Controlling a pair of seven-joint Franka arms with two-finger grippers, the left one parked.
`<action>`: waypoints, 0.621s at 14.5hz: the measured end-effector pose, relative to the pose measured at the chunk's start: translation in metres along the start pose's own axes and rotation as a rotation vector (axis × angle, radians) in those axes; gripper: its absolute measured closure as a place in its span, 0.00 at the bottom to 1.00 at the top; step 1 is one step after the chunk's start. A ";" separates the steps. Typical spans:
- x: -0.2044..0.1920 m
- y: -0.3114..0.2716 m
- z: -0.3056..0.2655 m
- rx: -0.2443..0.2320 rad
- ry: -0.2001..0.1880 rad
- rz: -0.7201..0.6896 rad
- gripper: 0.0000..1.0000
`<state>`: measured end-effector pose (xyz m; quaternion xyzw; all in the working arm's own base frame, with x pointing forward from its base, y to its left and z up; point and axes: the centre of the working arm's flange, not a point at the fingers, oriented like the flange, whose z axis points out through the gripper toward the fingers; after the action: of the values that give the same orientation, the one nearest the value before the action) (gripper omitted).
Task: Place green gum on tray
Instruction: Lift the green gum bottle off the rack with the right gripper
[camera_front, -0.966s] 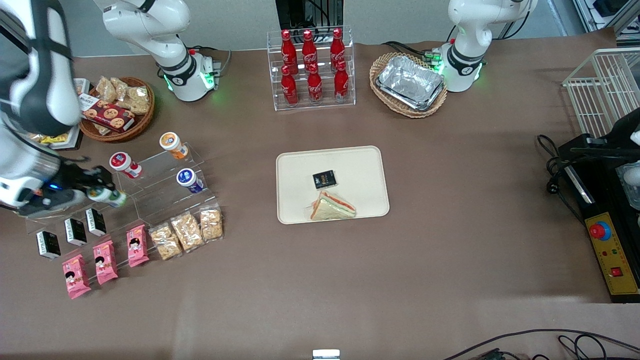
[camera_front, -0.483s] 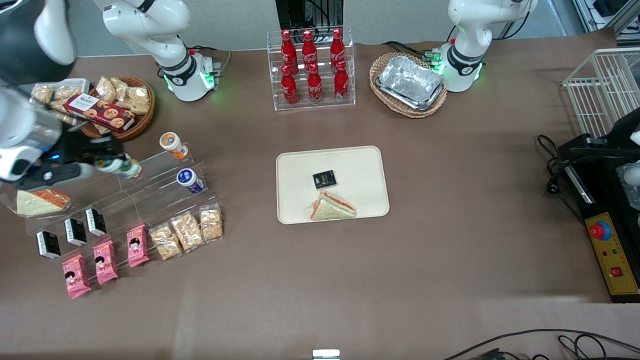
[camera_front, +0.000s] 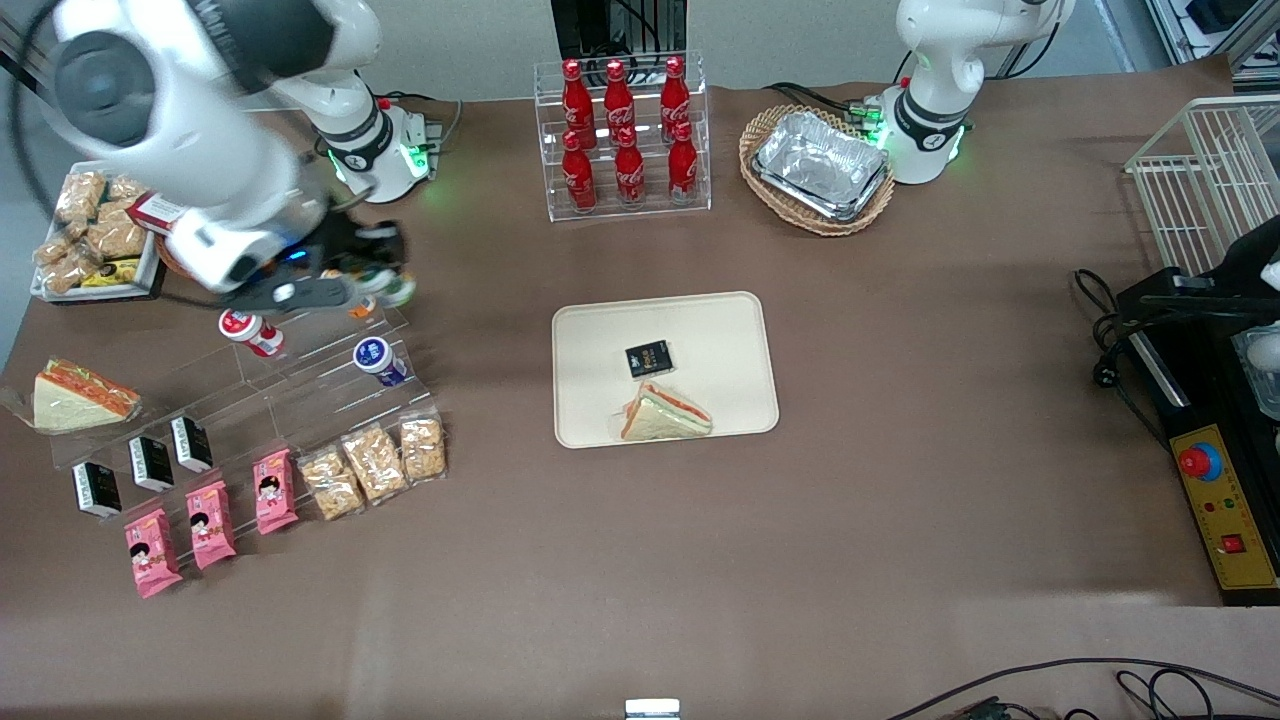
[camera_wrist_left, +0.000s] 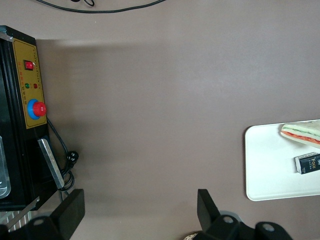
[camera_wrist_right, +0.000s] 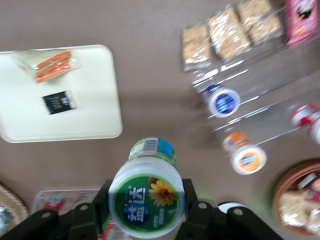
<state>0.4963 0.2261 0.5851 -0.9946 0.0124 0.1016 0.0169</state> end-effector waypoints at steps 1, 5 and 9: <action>-0.009 -0.020 0.004 0.004 -0.003 0.026 0.41; -0.031 -0.079 0.035 0.008 0.016 0.089 0.41; -0.043 -0.113 0.103 0.022 0.058 0.120 0.41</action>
<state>0.4364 0.3440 0.4967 -0.9944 0.0734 0.0736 0.0212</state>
